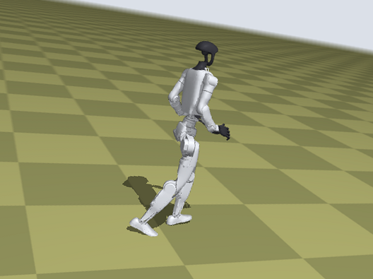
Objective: Walk run
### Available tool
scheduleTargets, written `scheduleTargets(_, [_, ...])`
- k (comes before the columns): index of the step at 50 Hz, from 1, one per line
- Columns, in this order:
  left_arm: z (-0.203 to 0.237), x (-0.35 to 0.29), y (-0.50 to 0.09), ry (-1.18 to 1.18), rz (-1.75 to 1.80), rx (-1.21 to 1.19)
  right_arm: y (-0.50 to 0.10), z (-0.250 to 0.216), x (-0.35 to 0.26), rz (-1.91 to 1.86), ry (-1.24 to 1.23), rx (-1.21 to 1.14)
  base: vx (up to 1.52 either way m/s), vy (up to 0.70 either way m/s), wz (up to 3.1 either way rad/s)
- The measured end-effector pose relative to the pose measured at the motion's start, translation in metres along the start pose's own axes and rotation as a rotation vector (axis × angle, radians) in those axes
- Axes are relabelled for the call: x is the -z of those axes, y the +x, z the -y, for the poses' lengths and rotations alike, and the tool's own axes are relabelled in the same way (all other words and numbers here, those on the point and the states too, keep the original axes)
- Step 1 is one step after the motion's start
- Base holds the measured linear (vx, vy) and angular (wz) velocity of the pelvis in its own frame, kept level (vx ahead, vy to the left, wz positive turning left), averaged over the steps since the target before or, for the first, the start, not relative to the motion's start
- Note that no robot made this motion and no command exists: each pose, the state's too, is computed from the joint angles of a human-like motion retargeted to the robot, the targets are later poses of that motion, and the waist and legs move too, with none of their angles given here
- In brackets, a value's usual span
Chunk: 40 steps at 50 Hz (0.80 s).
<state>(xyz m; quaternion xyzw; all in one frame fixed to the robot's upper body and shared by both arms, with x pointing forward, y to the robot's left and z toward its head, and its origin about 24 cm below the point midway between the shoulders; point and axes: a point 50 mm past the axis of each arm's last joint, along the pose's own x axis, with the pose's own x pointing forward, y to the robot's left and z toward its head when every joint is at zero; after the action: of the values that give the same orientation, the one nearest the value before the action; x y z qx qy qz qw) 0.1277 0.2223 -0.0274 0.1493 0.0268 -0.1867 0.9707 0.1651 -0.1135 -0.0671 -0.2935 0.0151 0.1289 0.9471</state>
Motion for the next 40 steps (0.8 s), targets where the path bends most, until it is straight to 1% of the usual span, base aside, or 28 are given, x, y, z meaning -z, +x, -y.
scheduleTargets(3, [0.003,-0.002,0.018,-0.004,0.031,-0.010,-0.031,-0.017,0.022,-0.114,-0.053,-0.049,1.05,-0.18,-0.43])
scheduleTargets(5, [0.007,-0.010,0.037,-0.006,0.086,0.007,-0.054,-0.019,0.034,-0.174,-0.066,-0.053,1.01,-0.11,-0.49])
scheduleTargets(10, [0.011,-0.061,0.099,0.099,0.334,0.170,-0.099,0.006,0.058,-0.318,-0.117,0.073,0.84,-0.09,0.07])
scheduleTargets(13, [0.006,-0.095,0.123,0.184,0.465,0.259,-0.115,0.027,0.069,-0.365,-0.181,0.137,0.90,-0.07,-0.05])
scheduleTargets(15, [-0.006,-0.117,0.136,0.244,0.526,0.310,-0.115,0.042,0.074,-0.365,-0.219,0.180,0.78,0.00,0.33])
scheduleTargets(17, [-0.019,-0.127,0.138,0.285,0.531,0.322,-0.101,0.053,0.073,-0.328,-0.232,0.223,0.58,0.09,0.32])
scheduleTargets(20, [-0.027,-0.113,0.131,0.250,0.474,0.265,-0.064,0.055,0.060,-0.225,-0.186,0.299,1.08,0.04,0.18])
scheduleTargets(21, [-0.023,-0.101,0.126,0.210,0.439,0.243,-0.049,0.052,0.052,-0.178,-0.162,0.316,1.57,0.00,0.07])
scheduleTargets(25, [0.011,-0.045,0.097,0.063,0.254,0.202,0.004,0.041,0.013,0.021,-0.091,0.318,1.54,0.19,0.11])
scheduleTargets(30, [0.047,0.004,0.037,-0.122,0.041,0.179,0.067,0.042,-0.066,0.333,0.098,0.290,1.61,0.33,-0.13])
scheduleTargets(33, [0.042,0.011,0.000,-0.152,-0.020,0.090,0.075,0.049,-0.102,0.517,0.030,0.227,1.57,0.28,-0.43])
scheduleTargets(36, [0.039,0.012,-0.033,-0.189,-0.056,-0.027,0.069,0.062,-0.100,0.525,-0.100,0.188,1.20,0.07,-0.56])
scheduleTargets(38, [0.032,0.006,-0.033,-0.185,-0.005,-0.081,0.061,0.066,-0.087,0.457,-0.125,0.203,1.54,-0.05,0.04])
scheduleTargets(40, [0.016,-0.006,-0.016,-0.115,0.074,-0.081,0.049,0.061,-0.068,0.370,-0.096,0.212,1.45,-0.20,0.64])
